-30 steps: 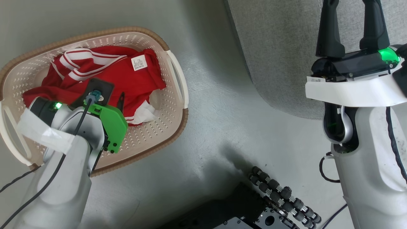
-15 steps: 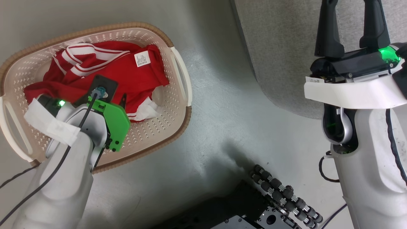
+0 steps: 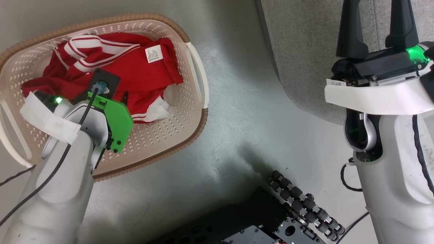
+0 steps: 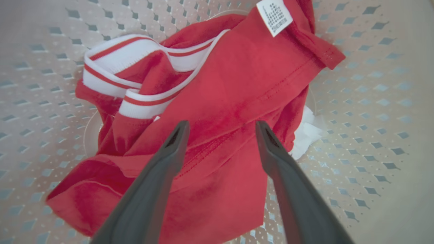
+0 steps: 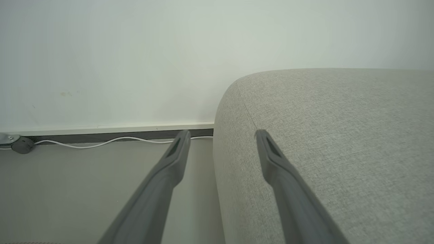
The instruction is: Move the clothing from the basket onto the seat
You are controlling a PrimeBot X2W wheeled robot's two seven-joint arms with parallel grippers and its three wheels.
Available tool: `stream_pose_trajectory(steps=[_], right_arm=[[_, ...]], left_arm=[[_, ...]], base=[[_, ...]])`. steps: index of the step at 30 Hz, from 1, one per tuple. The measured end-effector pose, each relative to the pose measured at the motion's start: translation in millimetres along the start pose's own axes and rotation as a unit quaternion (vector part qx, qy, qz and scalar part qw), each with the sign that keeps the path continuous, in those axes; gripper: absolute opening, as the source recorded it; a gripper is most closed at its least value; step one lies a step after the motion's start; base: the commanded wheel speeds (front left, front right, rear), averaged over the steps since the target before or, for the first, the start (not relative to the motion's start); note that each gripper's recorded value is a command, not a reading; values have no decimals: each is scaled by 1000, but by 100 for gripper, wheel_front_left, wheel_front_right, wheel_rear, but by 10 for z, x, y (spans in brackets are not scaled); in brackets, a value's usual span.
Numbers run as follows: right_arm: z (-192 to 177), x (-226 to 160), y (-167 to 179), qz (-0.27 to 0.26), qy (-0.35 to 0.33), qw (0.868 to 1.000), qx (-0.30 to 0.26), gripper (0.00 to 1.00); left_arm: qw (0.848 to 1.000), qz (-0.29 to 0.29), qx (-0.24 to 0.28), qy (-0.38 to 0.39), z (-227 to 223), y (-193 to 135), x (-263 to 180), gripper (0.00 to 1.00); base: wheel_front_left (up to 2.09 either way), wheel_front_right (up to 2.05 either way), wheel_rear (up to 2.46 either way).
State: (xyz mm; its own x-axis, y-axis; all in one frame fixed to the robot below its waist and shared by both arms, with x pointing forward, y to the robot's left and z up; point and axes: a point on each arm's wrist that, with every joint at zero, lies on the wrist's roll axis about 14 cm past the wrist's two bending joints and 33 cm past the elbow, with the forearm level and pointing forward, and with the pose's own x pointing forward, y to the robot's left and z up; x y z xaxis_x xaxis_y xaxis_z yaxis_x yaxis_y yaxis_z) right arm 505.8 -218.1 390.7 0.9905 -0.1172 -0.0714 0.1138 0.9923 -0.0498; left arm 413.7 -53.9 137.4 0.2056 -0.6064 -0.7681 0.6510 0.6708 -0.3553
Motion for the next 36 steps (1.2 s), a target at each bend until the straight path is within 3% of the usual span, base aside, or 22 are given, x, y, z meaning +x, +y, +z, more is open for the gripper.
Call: stream_pose_trajectory(steps=[36], right_arm=[[-92, 16, -26, -5, 10, 1000, 9, 100]], left_arm=[[999, -14, 19, 46, -292, -29, 113, 100]], base=[[0, 0, 0]])
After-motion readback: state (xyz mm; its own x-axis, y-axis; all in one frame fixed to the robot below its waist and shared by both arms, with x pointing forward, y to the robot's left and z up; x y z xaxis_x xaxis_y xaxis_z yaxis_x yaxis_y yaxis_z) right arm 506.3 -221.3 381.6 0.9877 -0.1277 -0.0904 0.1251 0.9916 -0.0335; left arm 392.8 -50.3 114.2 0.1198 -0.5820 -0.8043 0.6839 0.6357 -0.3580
